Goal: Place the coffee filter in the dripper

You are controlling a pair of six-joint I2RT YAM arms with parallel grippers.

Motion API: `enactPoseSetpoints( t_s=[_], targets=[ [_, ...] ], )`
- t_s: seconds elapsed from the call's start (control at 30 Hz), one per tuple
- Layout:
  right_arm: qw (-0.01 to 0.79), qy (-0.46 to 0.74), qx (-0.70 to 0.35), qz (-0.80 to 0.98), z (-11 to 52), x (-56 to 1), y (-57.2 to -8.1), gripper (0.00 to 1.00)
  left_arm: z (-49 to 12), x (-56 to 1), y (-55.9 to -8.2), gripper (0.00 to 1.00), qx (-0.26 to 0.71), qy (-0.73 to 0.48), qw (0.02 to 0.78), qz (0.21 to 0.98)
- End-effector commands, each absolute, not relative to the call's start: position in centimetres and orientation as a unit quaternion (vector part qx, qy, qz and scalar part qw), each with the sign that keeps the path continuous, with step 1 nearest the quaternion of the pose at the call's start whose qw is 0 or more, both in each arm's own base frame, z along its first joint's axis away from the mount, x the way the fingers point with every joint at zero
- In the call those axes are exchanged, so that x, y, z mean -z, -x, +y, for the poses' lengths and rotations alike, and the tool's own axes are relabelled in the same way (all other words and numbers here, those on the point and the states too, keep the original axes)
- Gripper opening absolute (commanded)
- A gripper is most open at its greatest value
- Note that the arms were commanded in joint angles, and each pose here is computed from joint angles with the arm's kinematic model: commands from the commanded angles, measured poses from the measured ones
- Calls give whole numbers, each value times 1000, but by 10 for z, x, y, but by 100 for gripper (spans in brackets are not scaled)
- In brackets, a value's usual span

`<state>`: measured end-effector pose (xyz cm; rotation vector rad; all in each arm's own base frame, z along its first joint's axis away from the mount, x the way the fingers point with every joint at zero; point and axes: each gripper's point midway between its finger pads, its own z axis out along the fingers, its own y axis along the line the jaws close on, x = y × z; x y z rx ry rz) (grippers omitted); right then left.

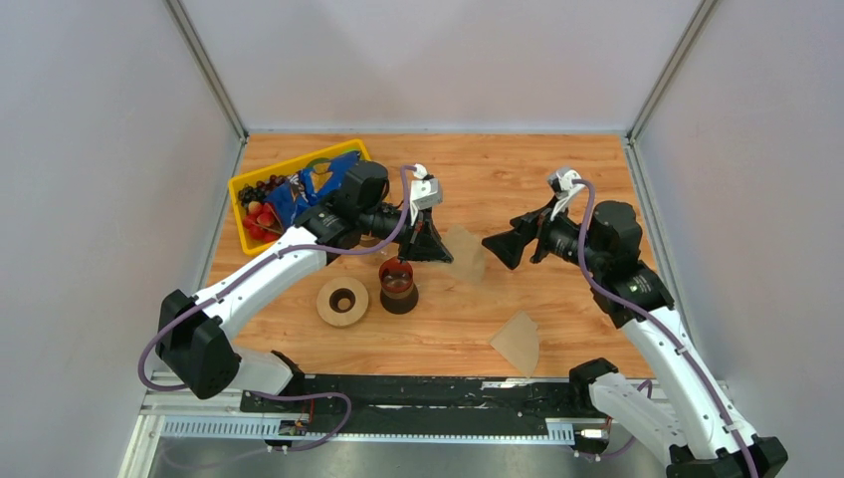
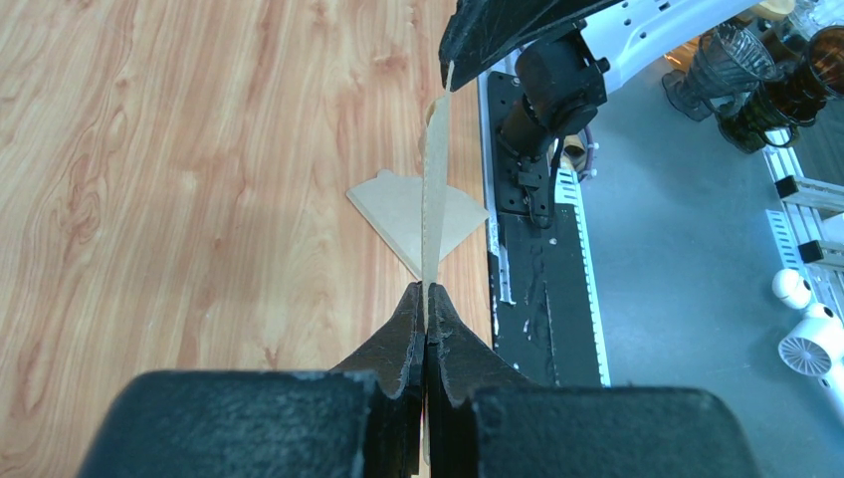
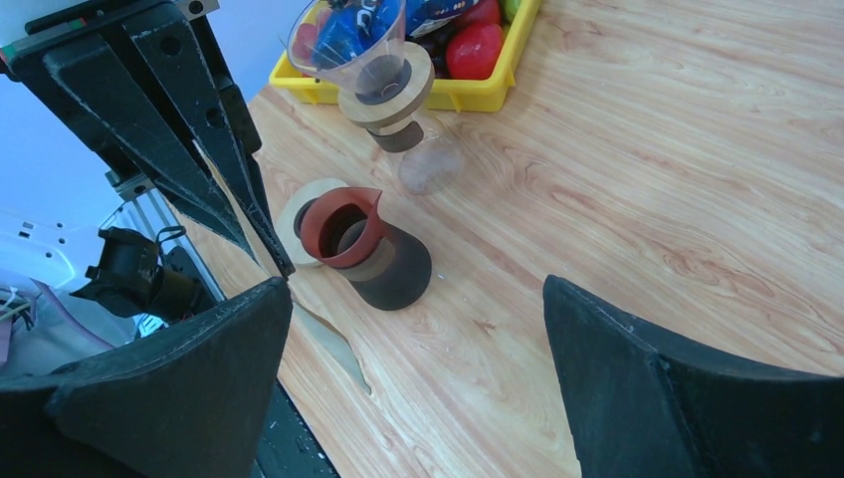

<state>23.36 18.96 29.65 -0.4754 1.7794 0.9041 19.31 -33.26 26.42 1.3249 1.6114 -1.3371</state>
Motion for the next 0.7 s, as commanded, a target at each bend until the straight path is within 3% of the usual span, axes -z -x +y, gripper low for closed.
enactPoseSetpoints(
  t_s=[0.0,0.67],
  targets=[
    [546,203,-393,711,195,-328,-237,100,-334,-275,-188,0,519,-516,334,594],
    [510,228,-432,708,209,-322,-229,100,-336,-278,-184,0,523,-517,331,591]
  ],
)
